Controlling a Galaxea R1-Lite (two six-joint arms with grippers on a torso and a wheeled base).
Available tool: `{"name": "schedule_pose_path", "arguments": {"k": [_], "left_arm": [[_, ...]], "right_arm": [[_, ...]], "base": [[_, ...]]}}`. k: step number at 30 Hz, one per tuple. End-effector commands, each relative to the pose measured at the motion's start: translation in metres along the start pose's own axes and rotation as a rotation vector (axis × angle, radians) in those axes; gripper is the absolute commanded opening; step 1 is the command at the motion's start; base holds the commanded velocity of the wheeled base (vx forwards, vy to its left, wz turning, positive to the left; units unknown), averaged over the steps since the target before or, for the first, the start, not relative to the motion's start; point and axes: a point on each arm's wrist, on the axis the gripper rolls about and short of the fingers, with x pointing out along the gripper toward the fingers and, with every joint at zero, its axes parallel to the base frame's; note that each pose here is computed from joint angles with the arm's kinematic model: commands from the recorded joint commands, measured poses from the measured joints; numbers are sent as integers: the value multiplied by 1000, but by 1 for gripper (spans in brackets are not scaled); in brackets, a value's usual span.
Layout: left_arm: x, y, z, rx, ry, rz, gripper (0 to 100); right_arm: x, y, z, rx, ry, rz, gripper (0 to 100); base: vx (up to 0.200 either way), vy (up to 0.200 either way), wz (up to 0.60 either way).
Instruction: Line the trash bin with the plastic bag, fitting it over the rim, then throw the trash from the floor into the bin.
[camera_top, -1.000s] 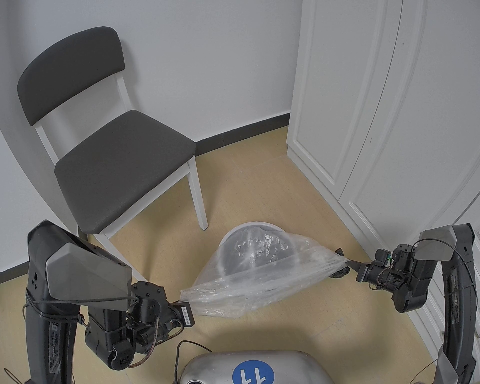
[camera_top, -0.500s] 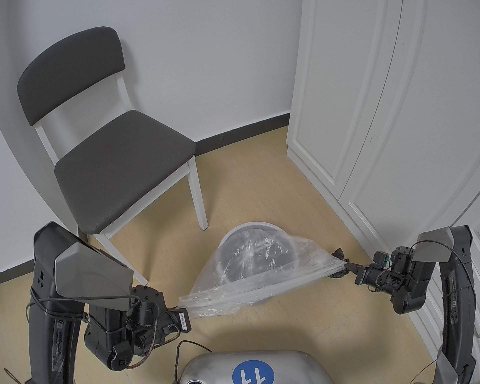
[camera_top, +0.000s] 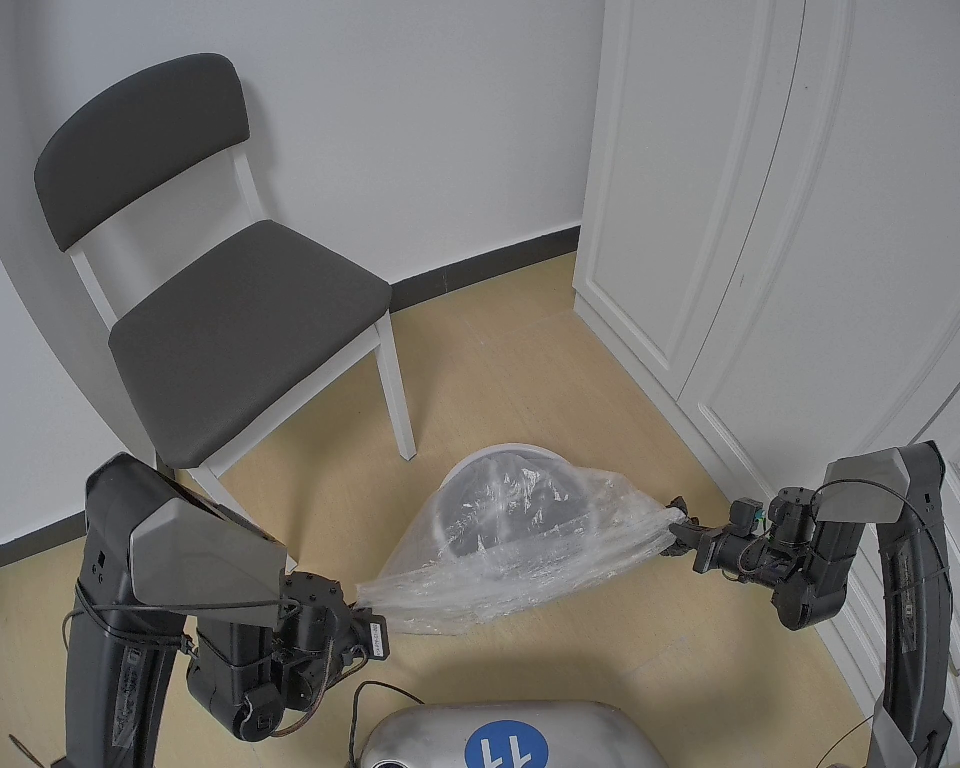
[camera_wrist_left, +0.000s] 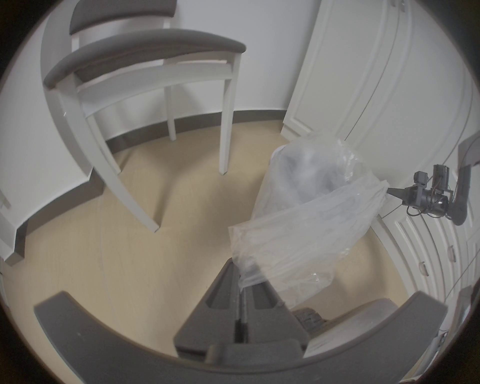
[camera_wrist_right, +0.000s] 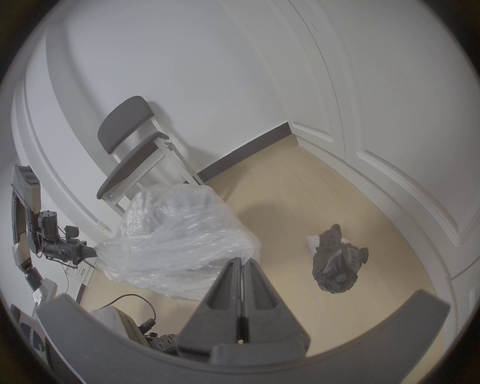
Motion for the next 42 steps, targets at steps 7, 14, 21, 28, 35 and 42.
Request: {"name": "schedule_pose_path", "arguments": {"k": [7,14,21,28,35,42], "left_arm": [[18,-22,4,86,-67,-42,0],[9,-17,-10,120,1,-30,0],[-6,-4,-22,198,85,-9,0],[-8,3,-29,204,124,6,0],[-8,5,-31,218,139,12,0],[-2,9,-28,201,119,24,0]], "right_arm": [[-1,18,24,-50,-55,33,0],[-15,21,41,-42,-25,11,0],[-19,17,37,-70,59,-10,0],[-24,11,26,-113,126,-26,0],[-27,5,20,-123,175,-39,0],[-27,-7,15,-129,176,-61,0]], "base": [[0,0,0],[0,0,0],[0,0,0],[0,0,0],[0,0,0],[0,0,0]]}}
